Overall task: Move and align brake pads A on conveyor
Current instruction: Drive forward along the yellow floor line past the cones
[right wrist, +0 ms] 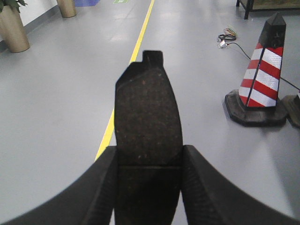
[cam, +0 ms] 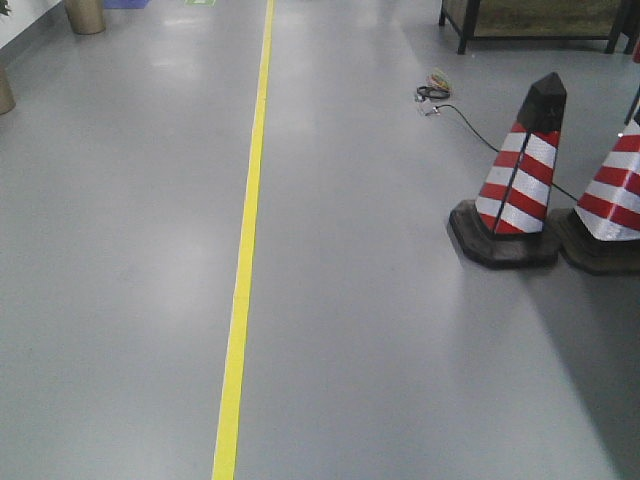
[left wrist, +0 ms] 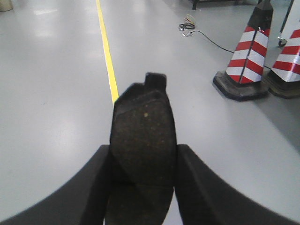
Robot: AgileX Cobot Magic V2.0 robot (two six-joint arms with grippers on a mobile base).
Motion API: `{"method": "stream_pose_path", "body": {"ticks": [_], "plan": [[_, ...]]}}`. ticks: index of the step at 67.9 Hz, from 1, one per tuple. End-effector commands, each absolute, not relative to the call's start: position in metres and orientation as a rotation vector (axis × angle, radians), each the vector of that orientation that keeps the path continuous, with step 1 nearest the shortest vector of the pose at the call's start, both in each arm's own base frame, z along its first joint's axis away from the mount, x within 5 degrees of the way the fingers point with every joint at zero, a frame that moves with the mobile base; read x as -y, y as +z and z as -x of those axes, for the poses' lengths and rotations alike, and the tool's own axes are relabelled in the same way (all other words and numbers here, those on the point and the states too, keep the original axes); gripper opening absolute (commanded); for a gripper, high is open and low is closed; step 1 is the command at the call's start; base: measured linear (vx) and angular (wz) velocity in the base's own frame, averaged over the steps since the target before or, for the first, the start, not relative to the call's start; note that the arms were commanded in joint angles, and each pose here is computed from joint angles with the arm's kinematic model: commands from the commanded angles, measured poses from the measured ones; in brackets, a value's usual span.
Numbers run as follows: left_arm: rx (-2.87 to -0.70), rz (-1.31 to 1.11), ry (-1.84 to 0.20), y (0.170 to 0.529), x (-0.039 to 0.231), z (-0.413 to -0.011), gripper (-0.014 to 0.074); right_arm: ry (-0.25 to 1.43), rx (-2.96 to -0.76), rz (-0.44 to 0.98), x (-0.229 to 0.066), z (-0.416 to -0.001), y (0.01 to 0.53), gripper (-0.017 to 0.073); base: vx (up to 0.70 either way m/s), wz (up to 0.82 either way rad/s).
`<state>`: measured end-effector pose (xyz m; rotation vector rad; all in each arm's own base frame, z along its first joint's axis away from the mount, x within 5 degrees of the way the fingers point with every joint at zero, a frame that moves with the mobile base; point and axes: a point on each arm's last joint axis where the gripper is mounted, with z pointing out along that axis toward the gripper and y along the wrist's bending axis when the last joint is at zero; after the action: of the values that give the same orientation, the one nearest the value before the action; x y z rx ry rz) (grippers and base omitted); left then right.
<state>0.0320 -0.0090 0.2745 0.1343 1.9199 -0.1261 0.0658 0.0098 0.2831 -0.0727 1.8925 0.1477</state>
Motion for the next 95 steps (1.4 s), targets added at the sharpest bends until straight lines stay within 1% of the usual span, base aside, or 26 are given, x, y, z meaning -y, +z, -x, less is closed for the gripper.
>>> {"method": "stream_pose_path", "body": {"ticks": [1, 56, 95], "plan": [[-1.814, -0.115, -0.148, 0.2911, 0.0094, -0.0342, -0.0006, 0.141, -1.775, 0.078, -0.0097, -0.0681, 0.3008, -0.0004, 0.68, 0.02], [-1.814, -0.115, -0.148, 0.2911, 0.0094, -0.0342, -0.0006, 0.141, -1.777, 0.078, -0.0097, -0.068, 0.3006, -0.0004, 0.62, -0.03], [-1.814, -0.115, -0.148, 0.2911, 0.0094, -0.0342, -0.0006, 0.141, -1.777, 0.078, -0.0097, -0.068, 0.3006, -0.0004, 0.51, -0.02]]}}
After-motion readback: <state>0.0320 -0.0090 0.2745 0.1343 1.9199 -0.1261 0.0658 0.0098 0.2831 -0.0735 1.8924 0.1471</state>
